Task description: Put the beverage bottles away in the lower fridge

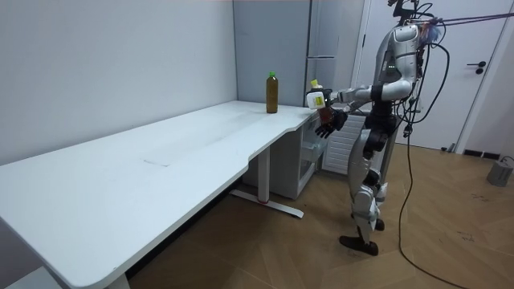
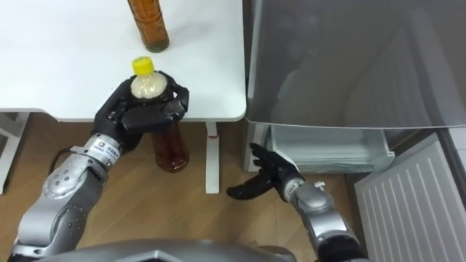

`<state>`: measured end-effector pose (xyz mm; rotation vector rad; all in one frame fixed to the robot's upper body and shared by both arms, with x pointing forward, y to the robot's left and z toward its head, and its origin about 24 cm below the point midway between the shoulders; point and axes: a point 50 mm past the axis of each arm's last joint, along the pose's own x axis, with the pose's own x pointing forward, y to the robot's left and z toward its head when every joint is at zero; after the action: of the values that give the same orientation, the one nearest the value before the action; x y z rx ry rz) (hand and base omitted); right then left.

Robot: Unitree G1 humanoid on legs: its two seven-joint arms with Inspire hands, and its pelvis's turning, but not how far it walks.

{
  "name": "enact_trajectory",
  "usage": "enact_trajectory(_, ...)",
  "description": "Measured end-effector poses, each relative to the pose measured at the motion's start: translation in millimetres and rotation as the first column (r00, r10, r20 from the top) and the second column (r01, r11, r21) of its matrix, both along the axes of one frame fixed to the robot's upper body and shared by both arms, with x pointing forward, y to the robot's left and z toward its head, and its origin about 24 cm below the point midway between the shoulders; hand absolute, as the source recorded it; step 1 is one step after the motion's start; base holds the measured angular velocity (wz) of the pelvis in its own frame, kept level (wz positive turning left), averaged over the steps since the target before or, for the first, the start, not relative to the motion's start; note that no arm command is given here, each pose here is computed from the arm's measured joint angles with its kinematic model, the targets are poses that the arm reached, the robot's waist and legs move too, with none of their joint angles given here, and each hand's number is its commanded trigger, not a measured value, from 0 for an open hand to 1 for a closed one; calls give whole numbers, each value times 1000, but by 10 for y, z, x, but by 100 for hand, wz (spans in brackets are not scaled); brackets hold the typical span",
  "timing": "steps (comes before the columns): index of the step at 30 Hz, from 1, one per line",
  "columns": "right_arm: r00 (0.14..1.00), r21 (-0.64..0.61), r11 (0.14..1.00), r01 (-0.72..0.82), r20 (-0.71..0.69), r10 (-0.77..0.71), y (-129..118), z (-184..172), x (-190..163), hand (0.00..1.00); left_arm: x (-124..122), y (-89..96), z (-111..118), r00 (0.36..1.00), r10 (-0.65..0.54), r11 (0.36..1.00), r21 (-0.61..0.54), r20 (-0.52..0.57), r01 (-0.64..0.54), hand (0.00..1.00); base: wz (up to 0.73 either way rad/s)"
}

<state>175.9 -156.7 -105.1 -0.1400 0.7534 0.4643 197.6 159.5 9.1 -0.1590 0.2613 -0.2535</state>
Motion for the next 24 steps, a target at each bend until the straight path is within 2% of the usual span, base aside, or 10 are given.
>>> enact_trajectory(7,986,123,981,-151,95,140,210,250,108,0,-15,-101,-28,999,-42,999,22,-4,42,100,0)
enact_trajectory(11,979,164,970,-181,120,163,277,311,123,0,-35,-144,-83,998,-64,997,48,-25,65,100,0)
enact_trajectory(17,973,184,958,-218,116,199,310,318,112,0,-44,-181,-98,996,-83,994,72,-28,84,100,0)
enact_trajectory(24,952,217,933,-286,176,250,424,444,151,0,-64,-323,-106,991,-137,989,56,-8,137,100,0)
